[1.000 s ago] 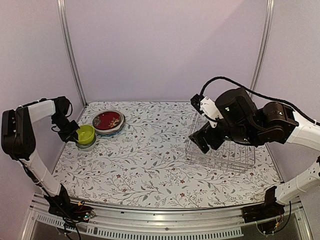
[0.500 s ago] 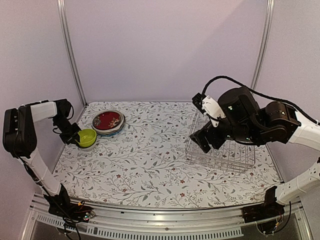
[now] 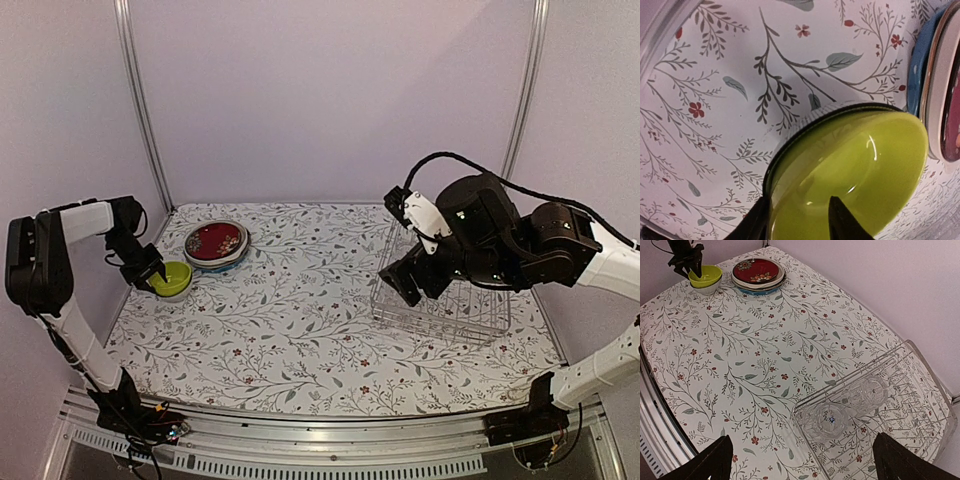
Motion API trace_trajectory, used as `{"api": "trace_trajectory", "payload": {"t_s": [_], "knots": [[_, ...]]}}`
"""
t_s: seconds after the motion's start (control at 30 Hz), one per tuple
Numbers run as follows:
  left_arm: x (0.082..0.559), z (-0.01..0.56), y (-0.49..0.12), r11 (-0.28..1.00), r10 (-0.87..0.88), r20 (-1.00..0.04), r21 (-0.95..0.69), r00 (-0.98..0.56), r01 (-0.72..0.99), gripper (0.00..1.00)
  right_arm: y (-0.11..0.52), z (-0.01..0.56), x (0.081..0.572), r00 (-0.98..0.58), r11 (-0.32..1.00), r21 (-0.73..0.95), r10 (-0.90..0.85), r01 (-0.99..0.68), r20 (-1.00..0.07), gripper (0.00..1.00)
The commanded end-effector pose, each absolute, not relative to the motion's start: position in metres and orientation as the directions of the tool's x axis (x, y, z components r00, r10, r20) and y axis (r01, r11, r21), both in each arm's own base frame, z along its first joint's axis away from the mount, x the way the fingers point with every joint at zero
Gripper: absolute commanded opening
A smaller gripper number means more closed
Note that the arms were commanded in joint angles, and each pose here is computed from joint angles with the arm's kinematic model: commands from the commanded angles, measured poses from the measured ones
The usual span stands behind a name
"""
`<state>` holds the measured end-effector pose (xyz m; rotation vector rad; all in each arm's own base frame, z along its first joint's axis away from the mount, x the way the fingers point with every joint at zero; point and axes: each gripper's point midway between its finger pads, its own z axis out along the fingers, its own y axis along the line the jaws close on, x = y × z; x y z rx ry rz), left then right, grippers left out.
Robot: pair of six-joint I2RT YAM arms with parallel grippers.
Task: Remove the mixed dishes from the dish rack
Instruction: Place the bowl in the bowl, then grab the cup from the dish rack.
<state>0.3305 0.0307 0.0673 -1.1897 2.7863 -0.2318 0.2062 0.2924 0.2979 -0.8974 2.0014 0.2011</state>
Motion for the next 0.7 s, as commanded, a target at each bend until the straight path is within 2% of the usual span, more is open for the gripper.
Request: {"api": "trace_trajectory", "payload": {"t_s": [0.0,0.07,0.1,0.33,0.43,0.47,0.5,0.53,0.67], "knots": [[0.328,0.085,0.031,0.688,-0.718,-0.046,-0.195,-0.694,-0.699,0.47,0.291,0.299,0.207,-0.338,0.727,-0.181,-0.506,-0.663,-0.794,0.99],[0.326,0.090,0.033,0.692,-0.716,-0.059,-0.188,-0.695,-0.697,0.58,0.291,0.299,0.207,-0.339,0.728,-0.179,-0.504,-0.662,-0.794,0.99],[0.325,0.093,0.033,0.694,-0.715,-0.062,-0.186,-0.696,-0.696,0.60,0.291,0.299,0.208,-0.339,0.728,-0.179,-0.504,-0.662,-0.794,0.99],[0.331,0.118,0.026,0.704,-0.701,-0.093,-0.251,-0.707,-0.665,0.64,0.289,0.300,0.211,-0.351,0.739,-0.166,-0.490,-0.653,-0.798,0.99],[0.336,0.141,0.021,0.734,-0.671,-0.160,-0.283,-0.724,-0.617,0.65,0.283,0.298,0.217,-0.382,0.759,-0.139,-0.466,-0.636,-0.798,0.99],[0.338,0.151,0.020,0.748,-0.657,-0.197,-0.290,-0.728,-0.597,0.73,0.281,0.296,0.220,-0.396,0.767,-0.125,-0.455,-0.629,-0.797,0.99],[0.339,0.161,0.019,0.764,-0.640,-0.241,-0.295,-0.729,-0.573,0.92,0.277,0.294,0.224,-0.421,0.781,-0.102,-0.436,-0.616,-0.796,0.99],[0.341,0.174,0.017,0.781,-0.621,-0.288,-0.309,-0.729,-0.543,0.99,0.273,0.291,0.228,-0.442,0.792,-0.083,-0.420,-0.605,-0.792,0.99],[0.345,0.218,-0.003,0.835,-0.543,-0.439,-0.377,-0.716,-0.402,0.99,0.251,0.277,0.250,-0.562,0.851,0.029,-0.321,-0.525,-0.763,0.99]]}}
